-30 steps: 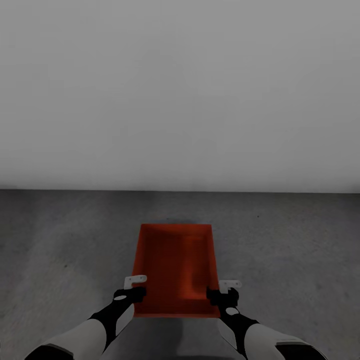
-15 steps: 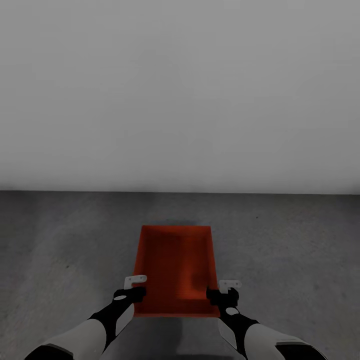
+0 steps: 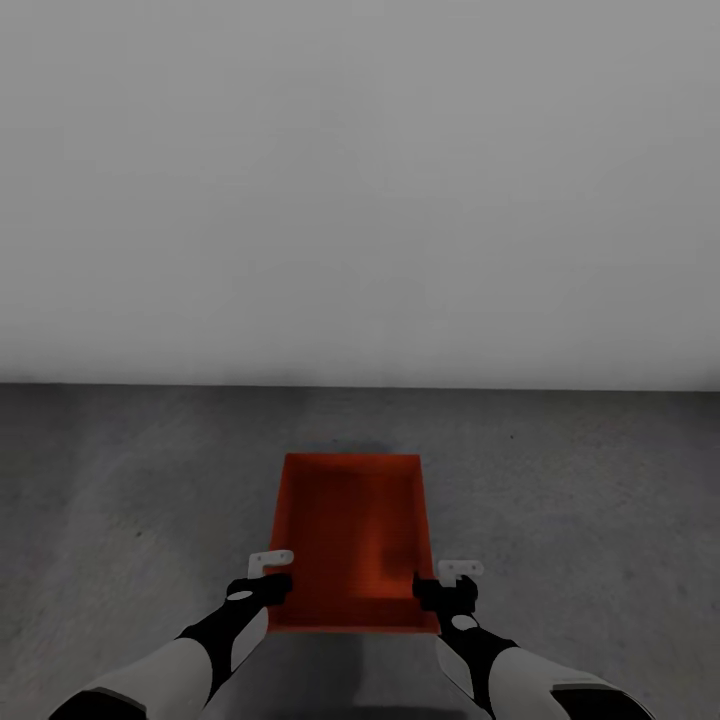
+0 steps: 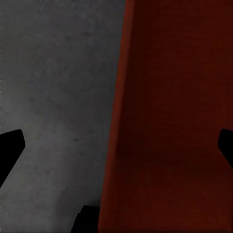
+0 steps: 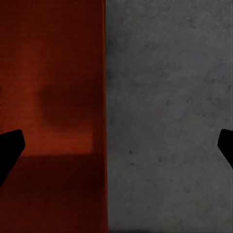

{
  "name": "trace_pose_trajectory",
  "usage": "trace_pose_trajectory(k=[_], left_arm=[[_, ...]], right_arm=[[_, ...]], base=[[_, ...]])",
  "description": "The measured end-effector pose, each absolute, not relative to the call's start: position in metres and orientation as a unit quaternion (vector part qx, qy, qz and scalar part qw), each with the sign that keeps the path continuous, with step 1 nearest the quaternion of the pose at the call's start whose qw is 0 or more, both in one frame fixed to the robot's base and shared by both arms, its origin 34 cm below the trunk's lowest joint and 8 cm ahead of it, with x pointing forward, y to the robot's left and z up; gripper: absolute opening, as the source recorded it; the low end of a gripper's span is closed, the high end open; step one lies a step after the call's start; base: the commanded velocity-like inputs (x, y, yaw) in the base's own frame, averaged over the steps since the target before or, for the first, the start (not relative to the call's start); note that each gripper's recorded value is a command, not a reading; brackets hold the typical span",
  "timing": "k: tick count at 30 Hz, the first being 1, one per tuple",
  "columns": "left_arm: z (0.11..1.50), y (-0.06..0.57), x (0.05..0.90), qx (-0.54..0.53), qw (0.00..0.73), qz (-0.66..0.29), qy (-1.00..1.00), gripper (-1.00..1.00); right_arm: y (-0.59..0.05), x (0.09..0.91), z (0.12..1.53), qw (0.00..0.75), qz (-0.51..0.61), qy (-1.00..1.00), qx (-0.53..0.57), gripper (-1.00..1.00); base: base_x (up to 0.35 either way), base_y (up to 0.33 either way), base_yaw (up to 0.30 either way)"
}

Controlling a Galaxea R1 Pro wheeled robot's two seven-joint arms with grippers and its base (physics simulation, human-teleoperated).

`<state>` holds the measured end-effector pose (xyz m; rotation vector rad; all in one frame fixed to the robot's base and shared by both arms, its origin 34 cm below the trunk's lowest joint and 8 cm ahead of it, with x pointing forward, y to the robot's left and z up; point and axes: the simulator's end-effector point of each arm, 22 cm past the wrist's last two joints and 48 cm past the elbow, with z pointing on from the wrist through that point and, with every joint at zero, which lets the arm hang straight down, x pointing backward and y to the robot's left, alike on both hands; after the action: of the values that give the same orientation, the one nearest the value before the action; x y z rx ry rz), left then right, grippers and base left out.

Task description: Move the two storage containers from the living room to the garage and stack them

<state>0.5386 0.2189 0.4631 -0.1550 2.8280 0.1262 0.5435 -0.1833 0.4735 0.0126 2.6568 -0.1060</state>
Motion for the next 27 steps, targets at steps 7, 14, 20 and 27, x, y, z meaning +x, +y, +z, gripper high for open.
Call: trace_pose_trajectory(k=[7, 14, 20, 27], left_arm=[[0.473, 0.219, 0.538, -0.054, 0.153, 0.044, 0.986, 1.0], [0.483, 0.221, 0.537, -0.054, 0.153, 0.045, 0.986, 1.0], [0.491, 0.222, 0.537, -0.054, 0.153, 0.046, 0.986, 1.0], [0.5, 0.222, 0.536, -0.054, 0.153, 0.046, 0.986, 1.0]], right_arm=[[-0.184, 0.544, 0.484, 0.241, -0.039, 0.97, 0.005, 1.0], [-0.185, 0.543, 0.494, 0.242, -0.04, 0.969, 0.005, 1.0], [-0.185, 0.543, 0.502, 0.242, -0.04, 0.969, 0.005, 1.0], [-0.185, 0.542, 0.511, 0.242, -0.039, 0.969, 0.005, 1.0]], base=[[0.0, 0.0, 0.0], [0.0, 0.0, 0.0], [0.0, 0.0, 0.0], [0.0, 0.0, 0.0]])
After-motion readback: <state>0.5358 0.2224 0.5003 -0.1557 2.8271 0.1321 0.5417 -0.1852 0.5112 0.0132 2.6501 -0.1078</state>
